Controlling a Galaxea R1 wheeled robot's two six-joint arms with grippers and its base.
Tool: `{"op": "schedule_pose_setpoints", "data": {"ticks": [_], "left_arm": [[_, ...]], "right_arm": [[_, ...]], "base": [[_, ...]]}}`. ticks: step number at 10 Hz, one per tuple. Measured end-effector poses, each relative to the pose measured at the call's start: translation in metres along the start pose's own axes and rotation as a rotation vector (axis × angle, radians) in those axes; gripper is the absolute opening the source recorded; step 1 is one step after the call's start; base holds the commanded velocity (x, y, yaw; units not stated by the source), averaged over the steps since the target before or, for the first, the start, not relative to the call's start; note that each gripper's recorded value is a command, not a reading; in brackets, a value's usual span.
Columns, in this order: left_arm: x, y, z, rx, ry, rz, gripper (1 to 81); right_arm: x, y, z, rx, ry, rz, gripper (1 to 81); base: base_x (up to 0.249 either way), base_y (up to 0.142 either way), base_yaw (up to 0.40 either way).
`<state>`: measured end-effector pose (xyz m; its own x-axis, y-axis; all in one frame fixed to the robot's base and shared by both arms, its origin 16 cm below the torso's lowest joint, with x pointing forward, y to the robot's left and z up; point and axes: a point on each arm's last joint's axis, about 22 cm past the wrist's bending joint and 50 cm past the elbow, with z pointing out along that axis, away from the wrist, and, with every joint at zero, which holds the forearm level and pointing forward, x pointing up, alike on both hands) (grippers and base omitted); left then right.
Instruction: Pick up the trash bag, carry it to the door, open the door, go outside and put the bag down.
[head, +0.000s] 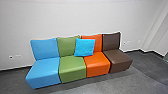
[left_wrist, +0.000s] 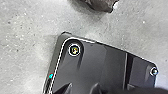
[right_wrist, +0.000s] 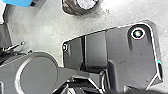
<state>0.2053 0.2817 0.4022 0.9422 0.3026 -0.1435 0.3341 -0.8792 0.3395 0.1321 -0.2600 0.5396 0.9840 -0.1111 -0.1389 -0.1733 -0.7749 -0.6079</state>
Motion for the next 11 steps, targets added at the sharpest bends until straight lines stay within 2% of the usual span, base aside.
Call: {"op": "schedule_pose_setpoints", "data": {"ticks": [1,2,3,5,6,8,9,11], "left_arm": [[0.027,0.016,0.001,-0.022,0.016,-0.005,81.1],[0.051,0.028,0.000,-0.039,0.029,-0.025,81.1],[0.072,0.035,-0.002,-0.054,0.036,-0.062,81.1],[0.103,0.042,-0.004,-0.076,0.061,-0.120,81.1],[0.112,0.044,-0.001,-0.081,0.068,-0.125,81.1],[0.111,0.037,0.016,-0.074,0.038,-0.161,81.1],[0.113,0.030,0.026,-0.065,0.026,-0.194,81.1],[0.133,0.013,0.042,-0.038,0.027,-0.250,81.1]], "right_arm": [[0.014,0.005,-0.007,-0.006,0.017,0.003,81.1],[0.030,0.003,-0.009,0.002,0.035,-0.004,81.1],[0.047,-0.003,-0.008,0.017,0.056,-0.014,81.1],[0.072,-0.008,-0.014,0.032,0.087,-0.028,81.1],[0.081,-0.001,-0.017,0.022,0.096,-0.025,81.1],[0.092,0.002,-0.008,0.031,0.073,0.001,81.1],[0.112,0.002,-0.008,0.035,0.083,0.010,81.1],[0.136,0.016,-0.006,0.022,0.082,0.035,81.1]], "base": [[0.000,0.000,0.000],[0.000,0.000,0.000],[0.000,0.000,0.000],[0.000,0.000,0.000],[0.000,0.000,0.000],[0.000,0.000,0.000],[0.000,0.000,0.000],[0.000,0.000,0.000]]}}
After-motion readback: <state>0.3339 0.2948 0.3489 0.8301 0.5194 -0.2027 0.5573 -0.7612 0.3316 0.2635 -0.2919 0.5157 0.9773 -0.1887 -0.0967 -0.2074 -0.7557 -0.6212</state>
